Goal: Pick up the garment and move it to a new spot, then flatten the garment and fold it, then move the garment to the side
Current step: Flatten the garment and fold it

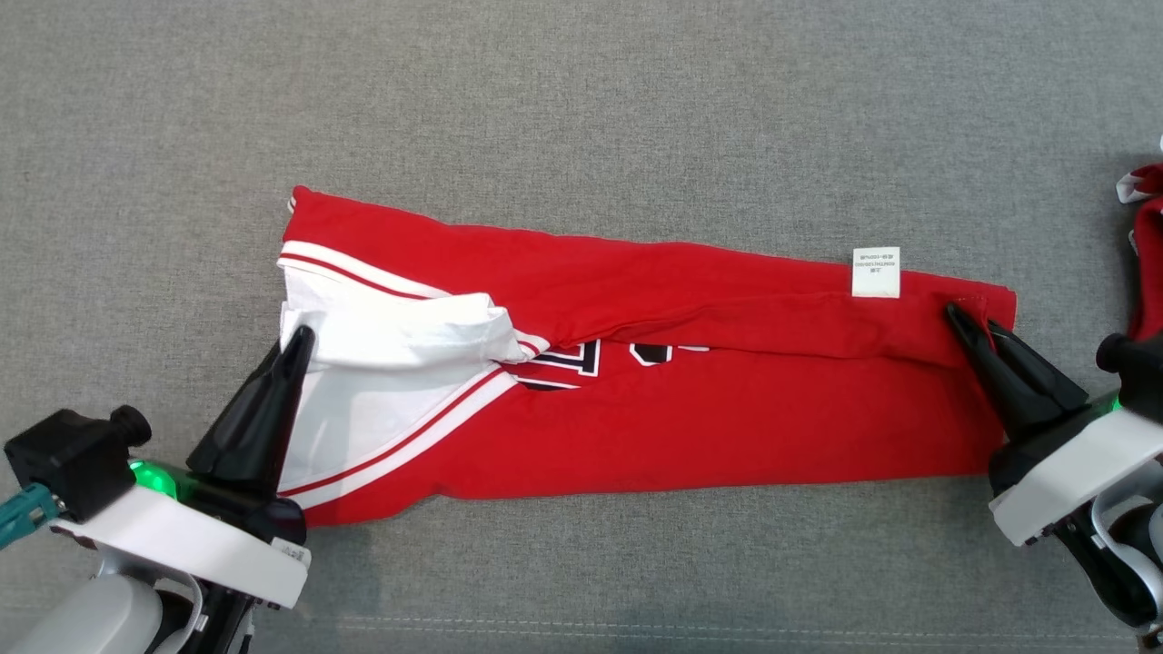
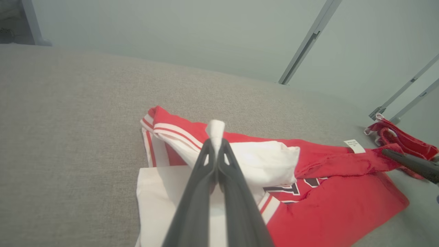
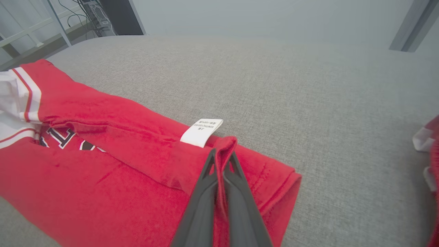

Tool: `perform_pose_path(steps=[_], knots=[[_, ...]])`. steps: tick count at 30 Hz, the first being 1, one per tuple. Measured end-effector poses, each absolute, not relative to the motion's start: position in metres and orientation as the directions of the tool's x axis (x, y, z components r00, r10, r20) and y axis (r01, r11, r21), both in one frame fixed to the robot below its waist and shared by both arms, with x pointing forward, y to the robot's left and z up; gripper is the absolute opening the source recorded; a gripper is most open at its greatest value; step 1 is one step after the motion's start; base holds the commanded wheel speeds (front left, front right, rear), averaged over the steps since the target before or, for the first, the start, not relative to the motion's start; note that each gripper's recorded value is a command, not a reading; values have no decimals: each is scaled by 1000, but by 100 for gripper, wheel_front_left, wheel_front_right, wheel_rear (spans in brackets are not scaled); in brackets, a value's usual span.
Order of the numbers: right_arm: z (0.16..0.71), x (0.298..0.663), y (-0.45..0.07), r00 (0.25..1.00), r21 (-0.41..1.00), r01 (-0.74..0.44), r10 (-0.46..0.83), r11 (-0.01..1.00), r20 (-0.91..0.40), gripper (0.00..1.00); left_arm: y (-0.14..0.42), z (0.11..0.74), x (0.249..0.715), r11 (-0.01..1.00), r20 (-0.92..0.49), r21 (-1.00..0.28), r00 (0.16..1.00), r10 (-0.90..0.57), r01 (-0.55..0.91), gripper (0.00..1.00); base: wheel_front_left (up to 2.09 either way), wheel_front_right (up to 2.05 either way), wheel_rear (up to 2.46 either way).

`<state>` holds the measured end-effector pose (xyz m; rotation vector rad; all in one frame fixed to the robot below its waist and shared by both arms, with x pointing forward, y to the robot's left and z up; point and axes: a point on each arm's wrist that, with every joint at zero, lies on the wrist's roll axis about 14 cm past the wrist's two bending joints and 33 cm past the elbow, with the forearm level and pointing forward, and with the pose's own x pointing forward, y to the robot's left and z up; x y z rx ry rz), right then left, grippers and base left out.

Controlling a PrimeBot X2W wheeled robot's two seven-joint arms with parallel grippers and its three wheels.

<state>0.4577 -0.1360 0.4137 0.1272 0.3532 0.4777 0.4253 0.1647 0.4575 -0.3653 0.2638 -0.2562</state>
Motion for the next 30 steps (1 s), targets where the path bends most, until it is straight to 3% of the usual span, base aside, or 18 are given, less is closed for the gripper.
perform_pose_path(steps=[1,2,3,6,7,8,9,10,18,23,30], knots=[[415,456,-135,831,198,-433,474,880,-290,0,166,453,422,900,-219,-398,934,-282,178,44,0,0,0],[414,453,-135,828,189,-441,479,877,-291,0,167,447,418,899,-236,-407,931,-277,164,90,0,0,0],[411,450,-136,823,173,-450,482,876,-300,0,169,443,416,895,-248,-420,931,-268,146,100,0,0,0],[409,442,-135,827,177,-451,484,875,-287,4,176,434,412,901,-272,-422,933,-235,103,100,0,0,0],[409,440,-136,833,178,-447,480,877,-274,33,179,434,412,901,-270,-426,938,-217,86,100,0,0,0],[409,439,-138,838,175,-443,475,880,-268,47,181,431,410,903,-278,-422,938,-208,76,100,0,0,0],[407,436,-140,840,171,-437,469,883,-274,93,183,429,407,908,-288,-413,936,-201,68,100,0,0,0],[407,434,-142,845,171,-432,464,886,-268,100,187,428,406,910,-288,-412,940,-185,53,100,0,0,0],[415,422,-151,895,225,-348,394,910,-212,100,202,460,404,953,-187,-301,979,-76,16,100,0,0,0],[428,418,-174,944,246,-237,283,940,-170,100,206,492,397,973,-93,-230,996,10,-32,100,0,0,0],[447,393,-192,978,214,-147,174,966,-115,100,193,517,376,986,-26,-164,1000,10,-14,100,0,0,0]])
